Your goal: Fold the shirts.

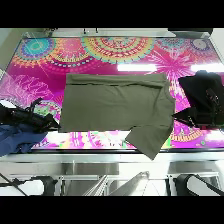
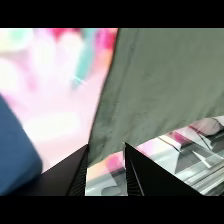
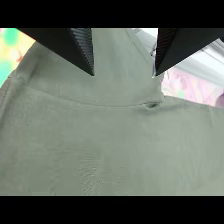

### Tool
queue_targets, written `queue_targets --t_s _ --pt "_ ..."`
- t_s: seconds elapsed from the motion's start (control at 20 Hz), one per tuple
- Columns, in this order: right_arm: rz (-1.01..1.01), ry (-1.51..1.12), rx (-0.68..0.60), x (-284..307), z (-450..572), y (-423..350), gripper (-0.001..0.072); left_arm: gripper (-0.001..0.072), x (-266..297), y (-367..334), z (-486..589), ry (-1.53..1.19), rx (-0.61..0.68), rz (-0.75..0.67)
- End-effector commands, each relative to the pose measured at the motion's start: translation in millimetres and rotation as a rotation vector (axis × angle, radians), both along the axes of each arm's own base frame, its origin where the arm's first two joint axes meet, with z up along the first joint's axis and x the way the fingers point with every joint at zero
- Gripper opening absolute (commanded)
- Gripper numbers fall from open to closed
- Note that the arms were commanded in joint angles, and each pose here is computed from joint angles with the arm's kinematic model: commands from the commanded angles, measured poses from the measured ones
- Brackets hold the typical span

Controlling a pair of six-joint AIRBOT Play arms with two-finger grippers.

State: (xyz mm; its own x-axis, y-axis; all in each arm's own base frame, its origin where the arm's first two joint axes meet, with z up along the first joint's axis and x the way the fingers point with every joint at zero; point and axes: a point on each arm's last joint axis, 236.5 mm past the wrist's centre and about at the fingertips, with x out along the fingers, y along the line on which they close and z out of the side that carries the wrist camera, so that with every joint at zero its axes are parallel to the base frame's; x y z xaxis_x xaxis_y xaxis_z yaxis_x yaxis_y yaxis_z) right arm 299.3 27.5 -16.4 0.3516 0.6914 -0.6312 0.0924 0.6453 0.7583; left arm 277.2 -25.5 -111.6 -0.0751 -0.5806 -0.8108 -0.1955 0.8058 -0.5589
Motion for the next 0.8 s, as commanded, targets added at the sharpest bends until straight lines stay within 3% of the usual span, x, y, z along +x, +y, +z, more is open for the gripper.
queue_targets --t_s 0.0,0.25,0.3,0.35,0.5,0.75 --pt "0.01 0.005 0.01 -2.4 1.3 2.4 0.0442 0.0251 0.8 -8.5 -12.4 -0.031 0.016 0.009" --pt "0.032 0.023 0.033 -9.5 3.9 6.5 0.0442 0.0231 31.5 -19.3 3.2 -0.133 -0.03 0.029" --pt "0.013 0.07 0.031 -14.4 0.0 3.2 0.0442 0.006 33.7 -17.2 2.2 -0.143 -0.022 0.032" --pt "-0.015 0.151 0.011 -24.2 -8.6 -3.9 0.0442 0.0027 33.7 -15.9 1.5 -0.15 -0.017 0.023" --pt "-0.143 0.459 -0.112 -79.5 -45.5 -30.5 0.0443 0.0027 32.4 -16.1 1.6 -0.148 -0.018 0.017" --pt "-0.3 0.399 -0.029 -82.5 -78.3 -1.9 0.0443 0.0027 31.4 -17.0 2.3 -0.146 -0.023 0.012"
